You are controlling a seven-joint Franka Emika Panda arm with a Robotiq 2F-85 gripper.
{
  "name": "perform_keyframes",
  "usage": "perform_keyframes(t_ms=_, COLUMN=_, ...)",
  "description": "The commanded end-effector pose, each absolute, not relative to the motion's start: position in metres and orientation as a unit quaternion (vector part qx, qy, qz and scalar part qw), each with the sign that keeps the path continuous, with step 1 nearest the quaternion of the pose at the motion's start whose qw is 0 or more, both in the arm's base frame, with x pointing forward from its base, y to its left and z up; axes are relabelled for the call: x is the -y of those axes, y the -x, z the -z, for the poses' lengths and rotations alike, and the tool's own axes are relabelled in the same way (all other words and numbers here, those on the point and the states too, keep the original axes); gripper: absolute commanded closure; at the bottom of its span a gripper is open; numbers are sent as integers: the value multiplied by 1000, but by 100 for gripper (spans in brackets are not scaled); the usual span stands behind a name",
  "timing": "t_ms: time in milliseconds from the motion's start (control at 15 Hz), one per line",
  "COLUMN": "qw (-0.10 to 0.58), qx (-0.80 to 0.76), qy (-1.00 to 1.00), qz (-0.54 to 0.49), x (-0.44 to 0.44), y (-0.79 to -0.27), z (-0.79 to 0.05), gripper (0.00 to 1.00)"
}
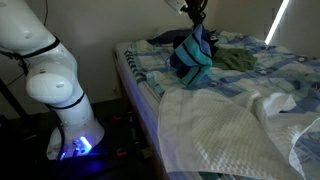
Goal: Unfold the blue towel.
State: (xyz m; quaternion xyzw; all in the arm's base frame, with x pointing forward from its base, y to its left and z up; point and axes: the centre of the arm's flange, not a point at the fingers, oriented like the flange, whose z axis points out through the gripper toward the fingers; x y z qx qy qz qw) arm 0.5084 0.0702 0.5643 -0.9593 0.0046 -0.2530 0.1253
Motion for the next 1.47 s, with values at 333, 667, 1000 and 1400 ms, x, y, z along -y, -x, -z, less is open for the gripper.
perform_keyframes(t_ms=333, qw=128, qx=13, qy=945, qz=300, x=-71, y=-530, z=-613, gripper=99)
perform_keyframes(t_ms=667, qw=129, qx=10, qy=936, qz=326, x=-62, y=-528, z=-640, gripper=99)
perform_keyframes(t_ms=1000, qw=129, qx=-8, qy=925, qz=358, x=-37, y=-517, z=-668, gripper=99)
perform_keyframes(t_ms=1400, qw=129, qx=-45, qy=909, qz=393, x=17, y=-491, z=-692, gripper=99)
